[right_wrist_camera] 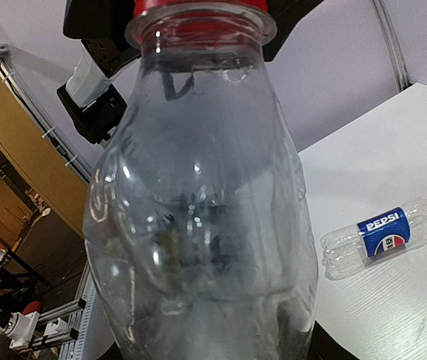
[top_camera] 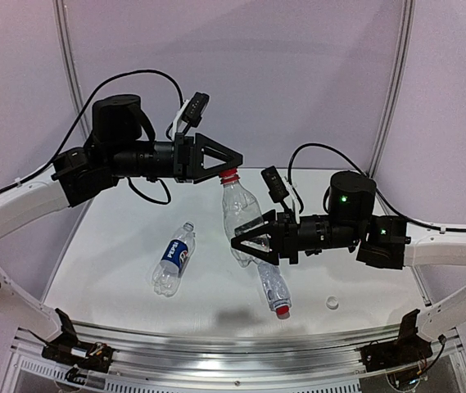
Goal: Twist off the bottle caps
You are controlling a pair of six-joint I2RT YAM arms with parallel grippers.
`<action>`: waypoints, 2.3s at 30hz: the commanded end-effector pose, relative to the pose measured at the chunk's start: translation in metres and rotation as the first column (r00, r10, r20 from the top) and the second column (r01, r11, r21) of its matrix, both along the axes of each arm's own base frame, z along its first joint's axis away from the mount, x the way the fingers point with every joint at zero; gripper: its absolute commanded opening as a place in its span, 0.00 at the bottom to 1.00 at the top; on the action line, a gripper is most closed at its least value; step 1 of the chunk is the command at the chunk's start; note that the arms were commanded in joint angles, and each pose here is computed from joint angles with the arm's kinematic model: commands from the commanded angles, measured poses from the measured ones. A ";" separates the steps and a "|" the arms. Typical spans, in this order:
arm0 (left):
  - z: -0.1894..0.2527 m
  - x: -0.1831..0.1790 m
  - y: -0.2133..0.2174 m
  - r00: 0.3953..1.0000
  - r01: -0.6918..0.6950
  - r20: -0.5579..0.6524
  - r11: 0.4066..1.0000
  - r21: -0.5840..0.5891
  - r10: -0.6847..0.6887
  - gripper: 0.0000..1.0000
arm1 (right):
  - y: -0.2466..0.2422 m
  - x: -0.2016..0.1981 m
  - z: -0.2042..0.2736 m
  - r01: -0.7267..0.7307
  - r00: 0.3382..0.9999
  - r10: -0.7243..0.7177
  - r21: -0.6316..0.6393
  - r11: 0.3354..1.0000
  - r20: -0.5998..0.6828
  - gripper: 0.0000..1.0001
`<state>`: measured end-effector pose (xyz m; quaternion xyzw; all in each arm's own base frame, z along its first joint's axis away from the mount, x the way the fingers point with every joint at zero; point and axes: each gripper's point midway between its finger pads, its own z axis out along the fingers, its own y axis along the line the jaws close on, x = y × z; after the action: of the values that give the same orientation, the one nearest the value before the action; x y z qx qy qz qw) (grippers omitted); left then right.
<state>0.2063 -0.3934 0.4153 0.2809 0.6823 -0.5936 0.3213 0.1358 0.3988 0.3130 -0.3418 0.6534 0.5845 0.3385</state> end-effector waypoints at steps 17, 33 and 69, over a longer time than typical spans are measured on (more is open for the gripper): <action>-0.002 -0.003 -0.008 1.000 0.005 0.004 0.999 0.050 -0.005 0.04 | 0.007 0.006 0.008 0.008 1.000 -0.008 0.003 1.000 0.026 0.32; -0.039 0.062 0.002 0.918 -0.331 -0.123 0.901 0.281 0.376 0.13 | -0.033 0.076 -0.021 0.440 0.896 -0.400 -0.269 0.857 0.194 0.32; 0.002 -0.005 0.024 0.998 -0.050 0.036 0.998 0.040 0.049 0.71 | 0.002 0.004 0.007 0.006 1.000 -0.005 0.029 1.000 -0.005 0.32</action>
<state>0.2084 -0.3582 0.4071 0.2532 0.7142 -0.5543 0.3444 0.1424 0.3971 0.3138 -0.3278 0.6597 0.5772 0.3525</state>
